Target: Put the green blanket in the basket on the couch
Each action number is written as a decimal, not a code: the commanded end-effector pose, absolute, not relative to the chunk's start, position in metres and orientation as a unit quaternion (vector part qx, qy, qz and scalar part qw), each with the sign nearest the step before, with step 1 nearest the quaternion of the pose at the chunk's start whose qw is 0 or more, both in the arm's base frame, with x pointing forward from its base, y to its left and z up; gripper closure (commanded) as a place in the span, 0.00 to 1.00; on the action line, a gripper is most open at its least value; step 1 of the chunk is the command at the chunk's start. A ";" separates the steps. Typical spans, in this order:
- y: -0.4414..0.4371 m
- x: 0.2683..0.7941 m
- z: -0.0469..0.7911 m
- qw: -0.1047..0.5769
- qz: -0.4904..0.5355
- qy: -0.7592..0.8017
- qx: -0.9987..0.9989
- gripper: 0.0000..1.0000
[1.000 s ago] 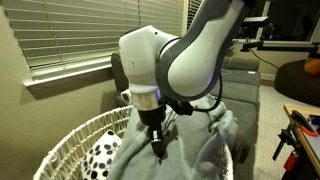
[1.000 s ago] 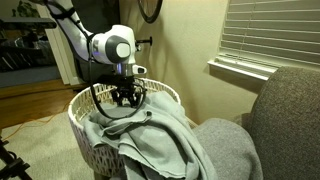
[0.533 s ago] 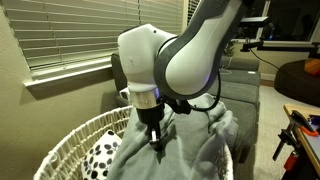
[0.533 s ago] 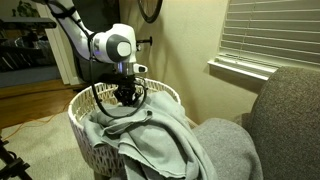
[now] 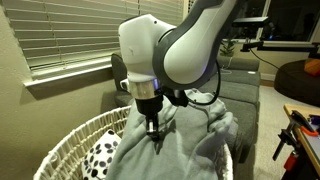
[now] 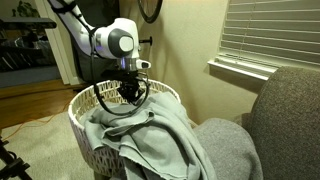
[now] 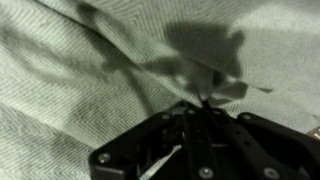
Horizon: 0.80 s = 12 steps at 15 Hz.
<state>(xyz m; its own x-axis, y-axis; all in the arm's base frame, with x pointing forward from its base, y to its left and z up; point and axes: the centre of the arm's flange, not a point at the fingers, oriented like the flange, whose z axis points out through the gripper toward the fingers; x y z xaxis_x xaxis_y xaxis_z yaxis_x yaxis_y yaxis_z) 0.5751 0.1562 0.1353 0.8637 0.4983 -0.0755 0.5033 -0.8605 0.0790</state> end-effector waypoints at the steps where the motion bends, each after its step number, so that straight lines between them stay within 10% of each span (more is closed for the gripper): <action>1: 0.141 0.562 0.168 0.065 -0.009 0.236 0.969 0.99; 12: 0.088 0.538 0.227 0.099 0.018 0.167 0.981 0.99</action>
